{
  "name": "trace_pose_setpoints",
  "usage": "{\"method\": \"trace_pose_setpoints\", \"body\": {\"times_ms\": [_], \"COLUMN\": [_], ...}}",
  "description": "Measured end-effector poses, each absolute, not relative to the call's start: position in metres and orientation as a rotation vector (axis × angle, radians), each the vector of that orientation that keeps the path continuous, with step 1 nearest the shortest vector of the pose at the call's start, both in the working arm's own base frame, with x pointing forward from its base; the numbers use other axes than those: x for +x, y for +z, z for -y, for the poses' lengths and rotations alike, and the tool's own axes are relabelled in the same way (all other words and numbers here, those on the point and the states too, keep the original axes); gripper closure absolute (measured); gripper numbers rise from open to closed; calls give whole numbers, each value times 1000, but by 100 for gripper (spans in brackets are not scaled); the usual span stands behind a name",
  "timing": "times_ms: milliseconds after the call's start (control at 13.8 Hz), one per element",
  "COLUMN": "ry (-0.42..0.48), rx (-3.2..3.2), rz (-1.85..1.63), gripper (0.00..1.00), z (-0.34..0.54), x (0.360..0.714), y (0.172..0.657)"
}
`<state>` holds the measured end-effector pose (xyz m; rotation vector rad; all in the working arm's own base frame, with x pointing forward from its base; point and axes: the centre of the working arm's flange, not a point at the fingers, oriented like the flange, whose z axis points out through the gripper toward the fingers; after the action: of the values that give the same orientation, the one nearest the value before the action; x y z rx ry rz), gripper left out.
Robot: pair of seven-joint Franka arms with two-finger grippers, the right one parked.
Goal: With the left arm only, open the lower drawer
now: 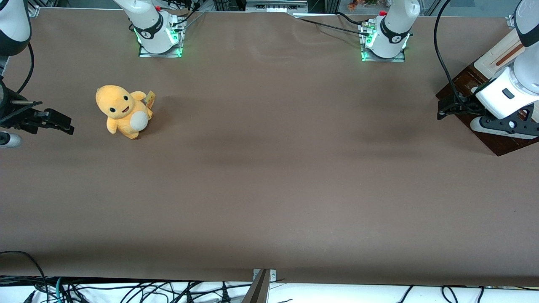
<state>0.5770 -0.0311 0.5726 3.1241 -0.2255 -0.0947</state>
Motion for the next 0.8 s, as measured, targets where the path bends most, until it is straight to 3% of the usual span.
{"method": "trace_pose_setpoints", "body": {"times_ms": [799], "ry": [-88], "rx": [3124], "rz": [229], "gripper": [0], "z": [32], "x": [577], "y": [575]}}
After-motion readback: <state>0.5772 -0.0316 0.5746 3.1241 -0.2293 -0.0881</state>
